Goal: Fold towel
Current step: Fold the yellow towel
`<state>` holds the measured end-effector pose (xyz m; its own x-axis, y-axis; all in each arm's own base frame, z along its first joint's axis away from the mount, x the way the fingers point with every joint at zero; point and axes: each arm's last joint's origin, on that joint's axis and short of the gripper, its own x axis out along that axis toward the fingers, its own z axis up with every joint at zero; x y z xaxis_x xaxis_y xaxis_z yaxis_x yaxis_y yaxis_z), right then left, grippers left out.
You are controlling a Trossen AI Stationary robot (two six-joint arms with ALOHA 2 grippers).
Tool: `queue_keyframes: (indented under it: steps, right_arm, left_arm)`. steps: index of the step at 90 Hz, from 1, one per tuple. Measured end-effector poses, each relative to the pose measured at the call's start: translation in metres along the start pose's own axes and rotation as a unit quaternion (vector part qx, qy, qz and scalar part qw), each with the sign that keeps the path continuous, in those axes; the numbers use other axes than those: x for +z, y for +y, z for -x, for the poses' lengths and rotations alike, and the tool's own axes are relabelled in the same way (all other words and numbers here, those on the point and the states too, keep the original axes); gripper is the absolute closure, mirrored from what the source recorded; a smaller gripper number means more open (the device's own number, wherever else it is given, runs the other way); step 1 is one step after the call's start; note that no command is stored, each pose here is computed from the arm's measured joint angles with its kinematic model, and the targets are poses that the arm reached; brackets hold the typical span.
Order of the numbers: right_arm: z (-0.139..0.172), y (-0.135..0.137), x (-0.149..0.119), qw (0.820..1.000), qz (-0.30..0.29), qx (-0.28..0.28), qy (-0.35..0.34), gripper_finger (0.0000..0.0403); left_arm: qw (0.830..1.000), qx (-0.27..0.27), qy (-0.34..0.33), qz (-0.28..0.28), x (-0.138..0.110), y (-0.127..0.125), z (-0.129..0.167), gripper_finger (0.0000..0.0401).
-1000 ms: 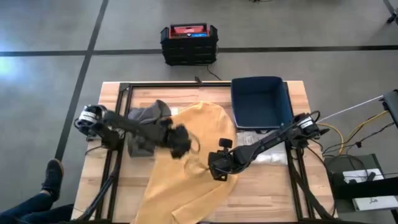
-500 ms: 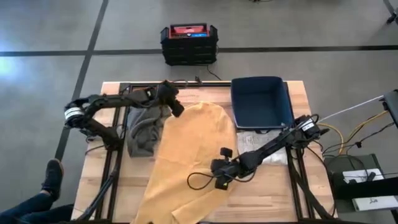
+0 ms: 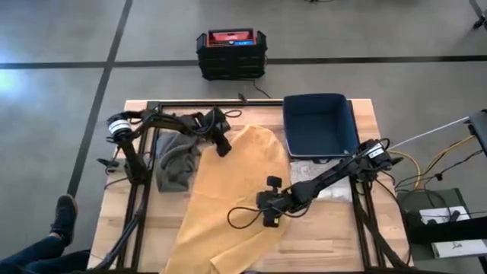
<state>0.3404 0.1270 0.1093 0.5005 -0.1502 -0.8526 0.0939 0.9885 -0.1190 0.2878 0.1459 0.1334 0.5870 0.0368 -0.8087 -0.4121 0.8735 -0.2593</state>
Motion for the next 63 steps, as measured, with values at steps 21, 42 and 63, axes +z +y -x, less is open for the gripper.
queue_keyframes:
  steps: [21,42,63]
  right_arm:
    - [-0.001,-0.004,0.001,1.0,0.01,-0.003,0.001,0.0384]
    - [-0.002,-0.006,0.001,1.0,0.008,-0.005,0.004,0.0384]
    - [-0.002,-0.006,0.001,1.0,0.008,-0.006,0.004,0.0384]
  left_arm:
    - [0.995,0.068,-0.033,-0.057,0.006,-0.015,0.01,0.0289]
    - [0.994,0.058,-0.051,-0.078,0.009,-0.012,0.001,0.0288]
    - [0.979,0.166,-0.008,-0.116,0.0,-0.003,-0.011,0.0351]
